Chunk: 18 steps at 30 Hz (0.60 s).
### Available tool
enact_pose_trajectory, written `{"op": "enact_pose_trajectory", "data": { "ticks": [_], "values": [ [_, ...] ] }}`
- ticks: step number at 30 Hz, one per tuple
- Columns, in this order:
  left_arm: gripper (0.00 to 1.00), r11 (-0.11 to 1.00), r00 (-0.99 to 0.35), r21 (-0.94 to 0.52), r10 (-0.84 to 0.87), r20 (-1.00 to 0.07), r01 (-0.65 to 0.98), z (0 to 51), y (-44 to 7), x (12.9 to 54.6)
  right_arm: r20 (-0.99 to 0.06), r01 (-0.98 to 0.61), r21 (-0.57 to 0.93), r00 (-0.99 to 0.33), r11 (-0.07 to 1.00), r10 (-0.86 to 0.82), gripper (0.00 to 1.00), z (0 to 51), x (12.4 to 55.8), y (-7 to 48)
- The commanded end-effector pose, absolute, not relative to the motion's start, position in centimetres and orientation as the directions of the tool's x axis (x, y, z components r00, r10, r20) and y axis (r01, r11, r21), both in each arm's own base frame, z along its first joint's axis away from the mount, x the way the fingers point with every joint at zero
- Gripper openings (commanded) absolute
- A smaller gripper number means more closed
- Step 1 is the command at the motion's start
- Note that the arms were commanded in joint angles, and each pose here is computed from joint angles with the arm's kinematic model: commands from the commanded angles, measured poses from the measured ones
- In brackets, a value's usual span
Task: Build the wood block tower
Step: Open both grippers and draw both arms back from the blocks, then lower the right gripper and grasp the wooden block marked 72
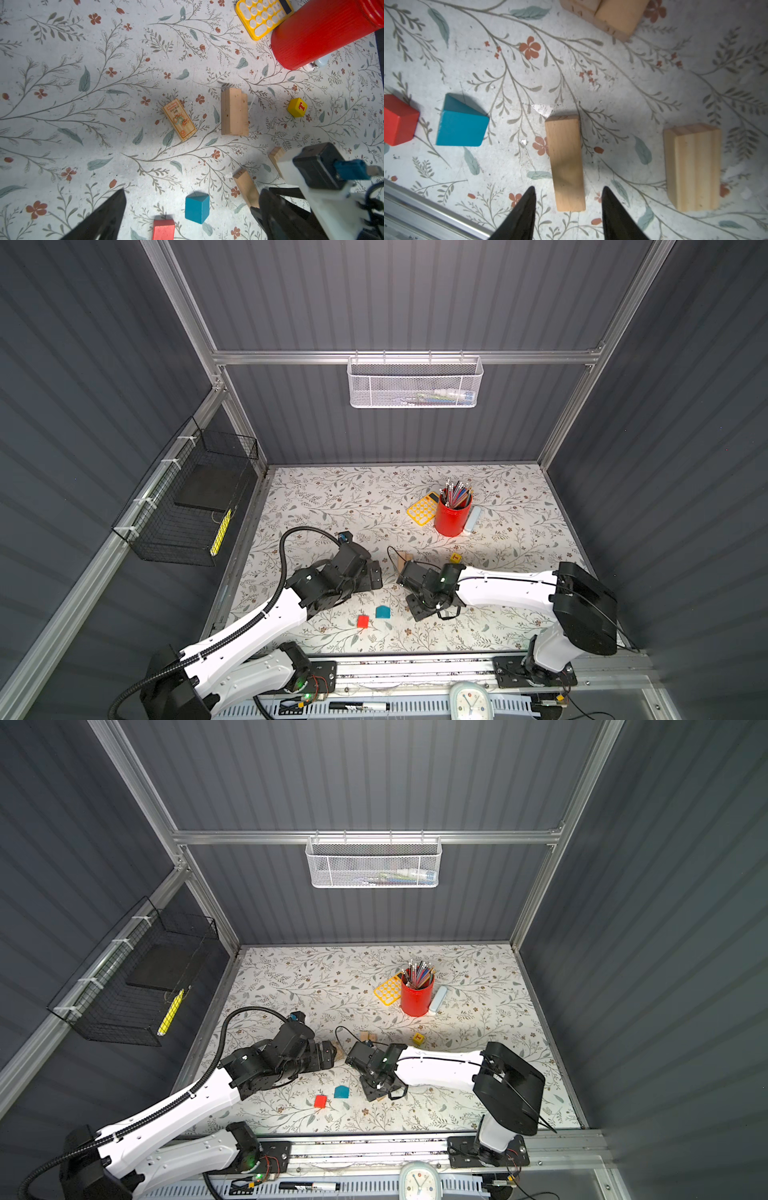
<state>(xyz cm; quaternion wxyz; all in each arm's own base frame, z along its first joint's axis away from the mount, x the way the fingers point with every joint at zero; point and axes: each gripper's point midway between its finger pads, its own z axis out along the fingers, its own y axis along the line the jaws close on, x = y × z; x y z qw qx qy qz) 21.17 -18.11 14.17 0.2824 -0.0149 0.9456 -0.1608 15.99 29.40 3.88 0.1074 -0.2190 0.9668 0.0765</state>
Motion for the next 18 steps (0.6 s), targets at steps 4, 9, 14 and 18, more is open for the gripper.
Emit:
{"op": "enact_pose_trajectory", "data": {
  "ticks": [4,9,14,18],
  "values": [
    [0.99,0.960,-0.849,-0.279,-0.139,-0.510,0.010,13.3,-16.8,20.8,-0.245,-0.447,0.080,-0.875,0.891,-0.418,0.45,3.8,16.5,30.0],
    [1.00,0.959,-0.846,-0.285,-0.150,-0.511,0.002,13.2,-16.8,20.8,-0.235,-0.453,0.072,-0.873,0.889,-0.426,0.41,3.3,16.6,30.3],
    [1.00,0.957,-0.846,-0.290,-0.157,-0.509,-0.003,13.0,-16.9,20.8,-0.227,-0.457,0.052,-0.871,0.888,-0.435,0.39,2.8,16.8,30.2],
    [1.00,0.958,-0.851,-0.286,-0.156,-0.502,-0.006,12.7,-17.0,20.8,-0.222,-0.457,0.047,-0.872,0.888,-0.436,0.36,2.6,16.8,30.2]
  ]
}}
